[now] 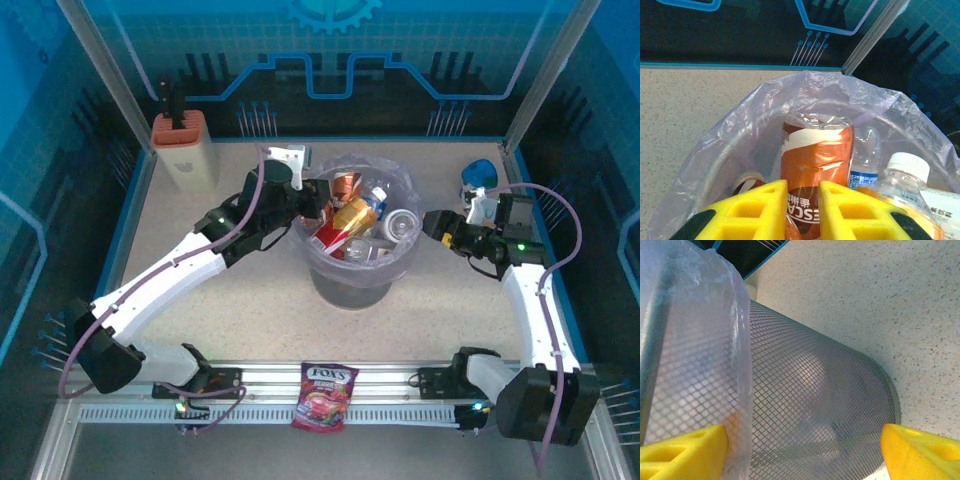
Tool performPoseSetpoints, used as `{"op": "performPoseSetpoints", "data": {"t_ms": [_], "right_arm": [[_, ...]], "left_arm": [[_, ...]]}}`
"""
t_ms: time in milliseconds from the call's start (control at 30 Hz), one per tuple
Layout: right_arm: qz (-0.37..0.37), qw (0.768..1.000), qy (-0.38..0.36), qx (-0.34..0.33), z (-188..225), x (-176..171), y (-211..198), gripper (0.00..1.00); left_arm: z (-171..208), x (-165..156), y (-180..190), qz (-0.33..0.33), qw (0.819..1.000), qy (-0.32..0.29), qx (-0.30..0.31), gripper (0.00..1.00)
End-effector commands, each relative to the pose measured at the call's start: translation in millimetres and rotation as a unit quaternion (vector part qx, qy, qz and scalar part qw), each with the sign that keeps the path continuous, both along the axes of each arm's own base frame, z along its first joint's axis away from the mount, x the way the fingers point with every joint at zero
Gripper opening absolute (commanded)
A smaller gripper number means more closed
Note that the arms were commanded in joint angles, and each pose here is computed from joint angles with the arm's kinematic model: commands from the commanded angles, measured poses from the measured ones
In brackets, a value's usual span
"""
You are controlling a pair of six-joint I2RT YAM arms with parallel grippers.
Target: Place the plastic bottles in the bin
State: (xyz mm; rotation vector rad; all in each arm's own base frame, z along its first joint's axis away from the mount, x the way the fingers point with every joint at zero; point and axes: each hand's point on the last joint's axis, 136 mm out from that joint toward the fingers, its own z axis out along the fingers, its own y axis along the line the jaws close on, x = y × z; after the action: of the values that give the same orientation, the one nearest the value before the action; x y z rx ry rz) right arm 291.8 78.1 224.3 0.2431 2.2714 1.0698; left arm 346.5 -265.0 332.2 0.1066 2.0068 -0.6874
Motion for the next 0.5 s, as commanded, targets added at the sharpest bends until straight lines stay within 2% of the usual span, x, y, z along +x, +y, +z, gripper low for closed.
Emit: {"op": "performPoseSetpoints", "data": {"t_ms": [0, 100, 267, 467], "right_arm": [[0.010, 1.000, -0.011, 0.009, 8, 0, 7, 0.81], [0.012, 1.000, -0.015, 0.019, 13, 1, 10, 0.81], [-0.006, 1.000, -0.013, 0.001, 13, 3, 0, 0.80], [-0.030, 0.999, -0.024, -0.009, 19, 11, -16, 0.81]], "left_arm": [[-19, 6, -5, 0.008, 1.000, 0.022, -0.001, 0.22], [-13, 8, -5, 0.008, 1.000, 0.015, -0.001, 0.24], [29, 6, 3, 0.001, 1.000, -0.025, -0.017, 0.46], [69, 4, 13, -0.010, 0.998, -0.061, -0.003, 0.61]]}}
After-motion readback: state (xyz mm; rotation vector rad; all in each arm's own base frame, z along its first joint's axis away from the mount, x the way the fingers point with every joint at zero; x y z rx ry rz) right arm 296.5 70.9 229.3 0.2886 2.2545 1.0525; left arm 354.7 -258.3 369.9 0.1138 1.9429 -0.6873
